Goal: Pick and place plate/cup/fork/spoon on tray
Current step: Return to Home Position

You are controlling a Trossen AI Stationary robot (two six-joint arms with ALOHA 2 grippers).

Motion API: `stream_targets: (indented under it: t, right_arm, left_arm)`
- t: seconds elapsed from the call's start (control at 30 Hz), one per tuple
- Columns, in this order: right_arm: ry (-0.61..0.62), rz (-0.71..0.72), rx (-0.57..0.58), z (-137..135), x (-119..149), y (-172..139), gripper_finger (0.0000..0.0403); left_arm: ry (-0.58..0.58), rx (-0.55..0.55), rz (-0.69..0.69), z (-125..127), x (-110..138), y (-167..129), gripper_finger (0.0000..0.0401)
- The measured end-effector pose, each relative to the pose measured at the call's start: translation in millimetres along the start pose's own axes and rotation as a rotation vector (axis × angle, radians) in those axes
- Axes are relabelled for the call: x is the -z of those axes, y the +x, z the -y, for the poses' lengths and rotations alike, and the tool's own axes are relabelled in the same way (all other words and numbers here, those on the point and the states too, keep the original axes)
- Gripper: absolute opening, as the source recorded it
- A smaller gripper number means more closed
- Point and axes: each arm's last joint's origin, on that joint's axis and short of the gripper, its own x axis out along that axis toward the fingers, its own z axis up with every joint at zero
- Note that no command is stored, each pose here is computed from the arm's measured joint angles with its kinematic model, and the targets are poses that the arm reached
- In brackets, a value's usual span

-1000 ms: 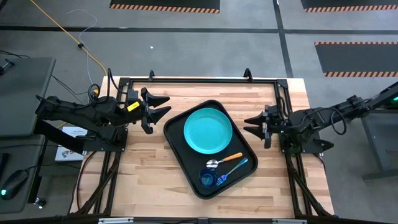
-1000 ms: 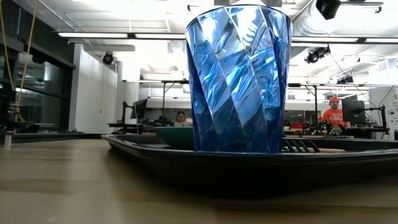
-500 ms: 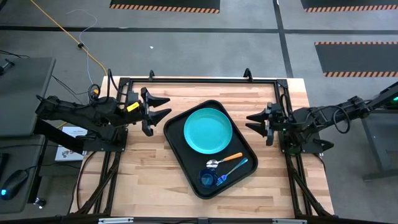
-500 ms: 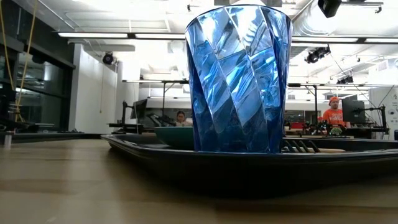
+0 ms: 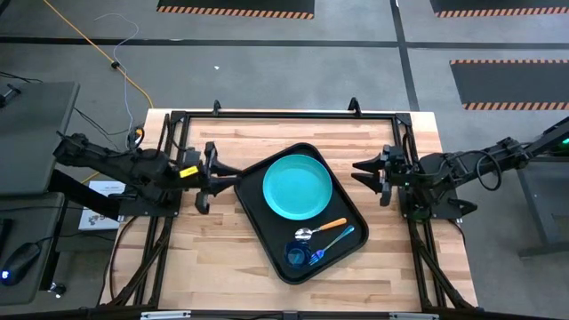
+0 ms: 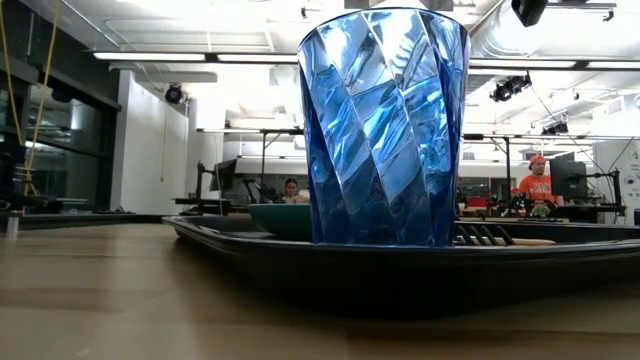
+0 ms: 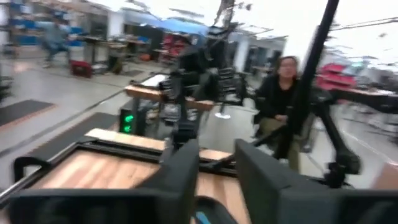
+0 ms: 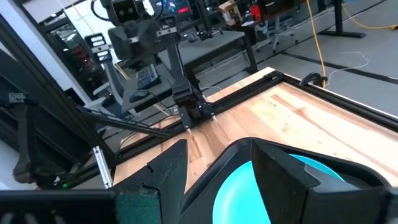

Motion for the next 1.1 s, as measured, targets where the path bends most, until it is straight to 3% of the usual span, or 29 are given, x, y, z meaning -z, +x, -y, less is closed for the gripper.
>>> stream_targets:
  t: [0.13, 0.5, 0.77, 1.1]
  right_arm:
    - [0.0, 0.006, 0.011, 0, 0, 0, 0.017]
    - [-0.031, -0.021, 0.012, 1, 2, 0, 0.017]
    - [-0.007, -0.047, 0.004, 2, 4, 0, 0.017]
    - [-0.002, -0.05, 0.007, 2, 5, 0, 0.017]
  left_arm:
    - [-0.002, 0.039, 0.01, -9, 10, -15, 0.0013]
    - [-0.065, -0.011, 0.096, -51, 47, -58, 0.0001]
    - [-0.155, -0.016, 0.077, -61, 89, -73, 0.0]
    - [-0.191, -0.02, 0.109, -68, 117, -87, 0.0]
